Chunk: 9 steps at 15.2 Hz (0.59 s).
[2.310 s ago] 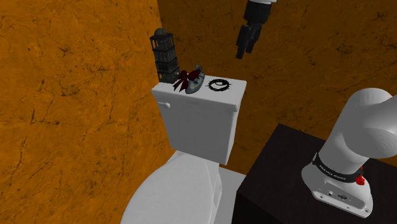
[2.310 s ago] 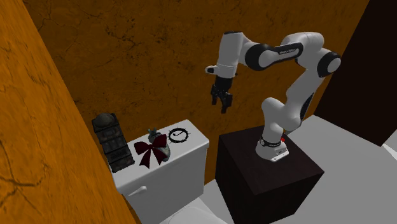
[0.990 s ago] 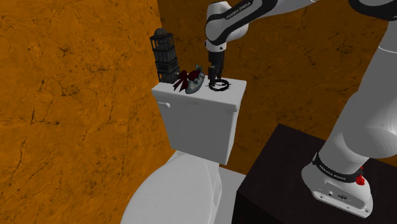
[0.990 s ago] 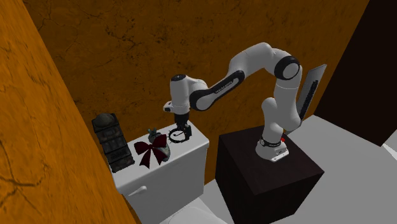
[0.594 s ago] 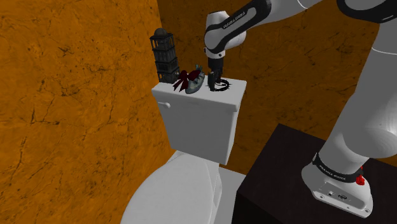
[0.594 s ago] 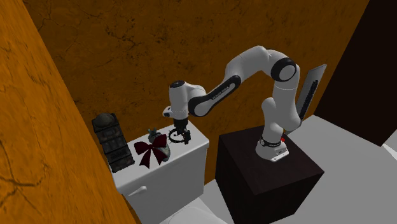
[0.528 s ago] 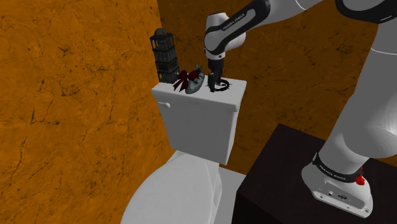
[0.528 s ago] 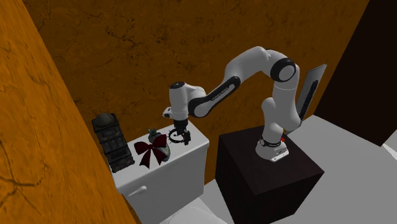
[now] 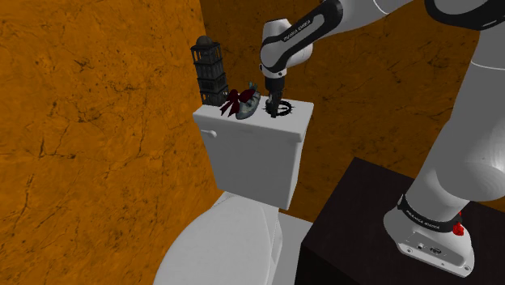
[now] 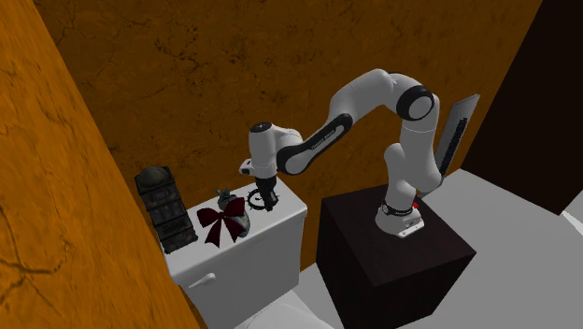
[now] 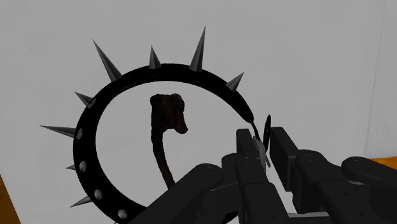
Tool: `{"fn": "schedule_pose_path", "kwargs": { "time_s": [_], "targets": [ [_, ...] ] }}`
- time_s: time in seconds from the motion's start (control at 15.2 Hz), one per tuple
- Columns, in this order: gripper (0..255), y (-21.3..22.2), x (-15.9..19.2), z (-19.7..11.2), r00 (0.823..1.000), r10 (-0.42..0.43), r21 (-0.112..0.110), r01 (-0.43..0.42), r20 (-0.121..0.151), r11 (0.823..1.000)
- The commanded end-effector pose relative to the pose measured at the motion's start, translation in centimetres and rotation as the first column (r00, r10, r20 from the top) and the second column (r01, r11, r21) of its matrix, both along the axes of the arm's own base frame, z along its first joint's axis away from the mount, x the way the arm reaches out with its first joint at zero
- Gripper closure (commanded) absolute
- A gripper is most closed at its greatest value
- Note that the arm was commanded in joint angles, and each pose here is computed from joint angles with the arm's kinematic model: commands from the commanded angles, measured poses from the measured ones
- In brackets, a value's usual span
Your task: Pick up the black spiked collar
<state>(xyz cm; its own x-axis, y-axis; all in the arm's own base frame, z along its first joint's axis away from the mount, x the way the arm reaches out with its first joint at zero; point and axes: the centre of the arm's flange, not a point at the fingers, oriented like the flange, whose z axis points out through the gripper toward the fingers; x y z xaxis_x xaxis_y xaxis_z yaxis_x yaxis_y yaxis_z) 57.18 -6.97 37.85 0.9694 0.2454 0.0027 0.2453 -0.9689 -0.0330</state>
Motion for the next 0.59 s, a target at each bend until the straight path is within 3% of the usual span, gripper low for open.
{"fn": "schedule_pose_path", "kwargs": {
  "time_s": [0.0,0.2,0.53],
  "targets": [
    [255,0.1,0.0,-0.1,1.0,0.001,0.001,-0.001,-0.002,1.0],
    [255,0.1,0.1,-0.1,1.0,0.001,0.001,-0.001,-0.002,1.0],
    [255,0.1,0.1,2.5,1.0,0.001,0.001,-0.001,-0.002,1.0]
  ]
}}
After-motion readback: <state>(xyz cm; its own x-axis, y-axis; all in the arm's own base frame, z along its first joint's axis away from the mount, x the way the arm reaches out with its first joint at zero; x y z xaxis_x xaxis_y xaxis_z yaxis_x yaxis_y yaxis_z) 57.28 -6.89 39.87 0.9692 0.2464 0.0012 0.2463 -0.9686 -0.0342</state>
